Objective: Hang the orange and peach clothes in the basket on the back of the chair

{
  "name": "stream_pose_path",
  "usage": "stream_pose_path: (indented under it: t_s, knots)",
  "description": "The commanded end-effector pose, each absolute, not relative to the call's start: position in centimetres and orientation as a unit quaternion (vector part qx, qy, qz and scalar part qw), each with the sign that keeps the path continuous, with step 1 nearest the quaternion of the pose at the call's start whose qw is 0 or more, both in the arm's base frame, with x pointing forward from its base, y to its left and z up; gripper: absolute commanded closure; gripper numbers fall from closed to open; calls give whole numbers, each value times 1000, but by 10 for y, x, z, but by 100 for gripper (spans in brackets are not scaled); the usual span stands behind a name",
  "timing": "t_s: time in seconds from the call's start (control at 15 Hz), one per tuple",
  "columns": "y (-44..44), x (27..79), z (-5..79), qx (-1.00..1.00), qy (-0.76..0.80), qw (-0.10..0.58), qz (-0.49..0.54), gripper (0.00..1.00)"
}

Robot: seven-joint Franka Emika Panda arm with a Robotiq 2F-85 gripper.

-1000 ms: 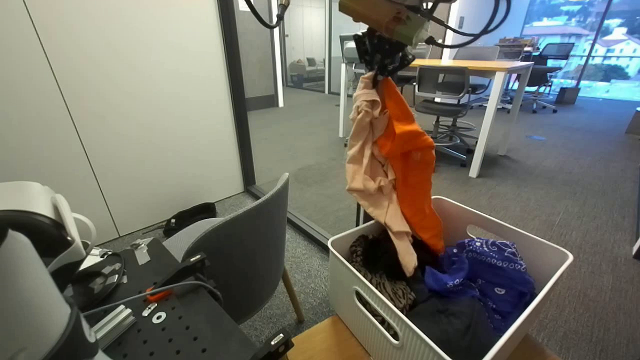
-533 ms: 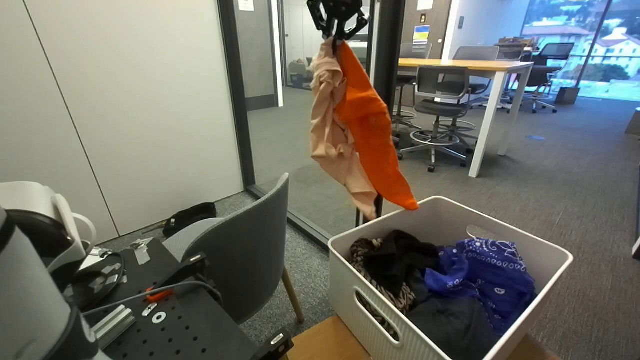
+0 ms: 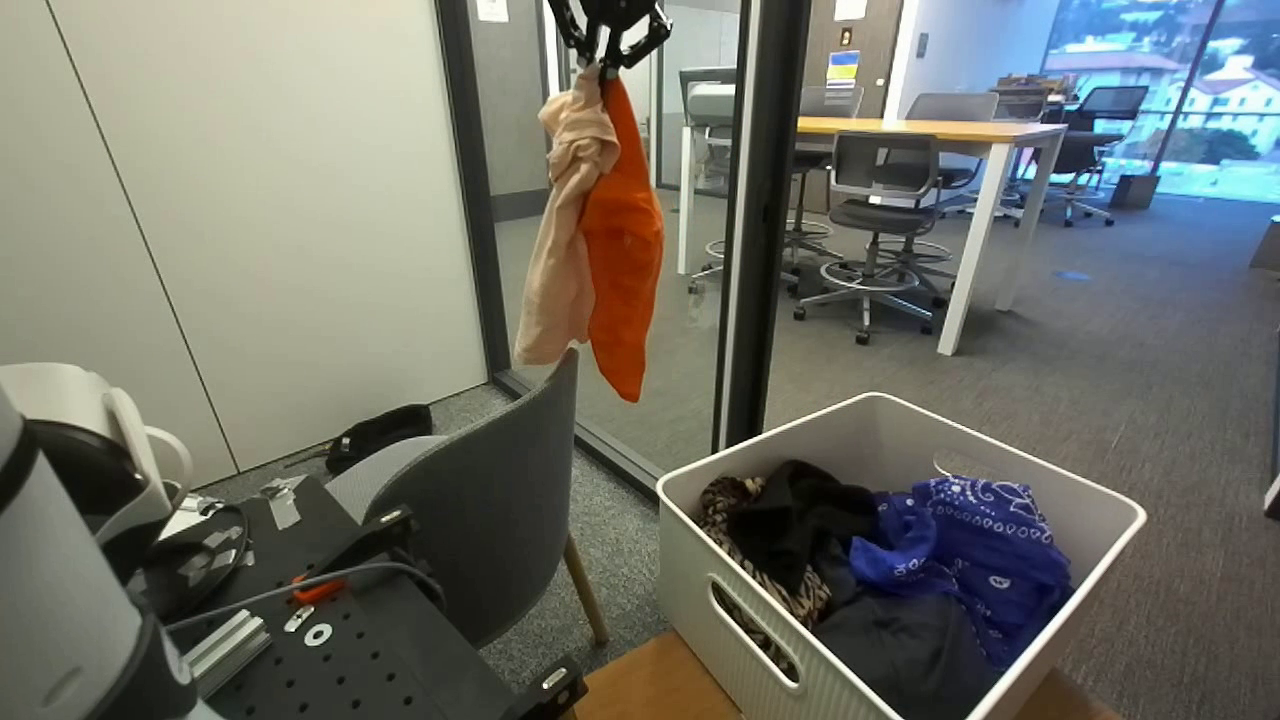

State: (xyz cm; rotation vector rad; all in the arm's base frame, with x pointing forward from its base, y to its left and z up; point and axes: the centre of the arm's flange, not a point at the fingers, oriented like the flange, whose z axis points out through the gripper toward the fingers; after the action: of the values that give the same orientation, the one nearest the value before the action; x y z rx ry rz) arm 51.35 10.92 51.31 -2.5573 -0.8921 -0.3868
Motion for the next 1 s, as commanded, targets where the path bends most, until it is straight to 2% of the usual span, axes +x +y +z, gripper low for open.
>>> stream_pose_path:
  t_s: [0.0,0.93]
  knots:
    - [100,514,505,-914,-327,195,-137,93]
    - [12,548,504,-939,-247,183,-156,92]
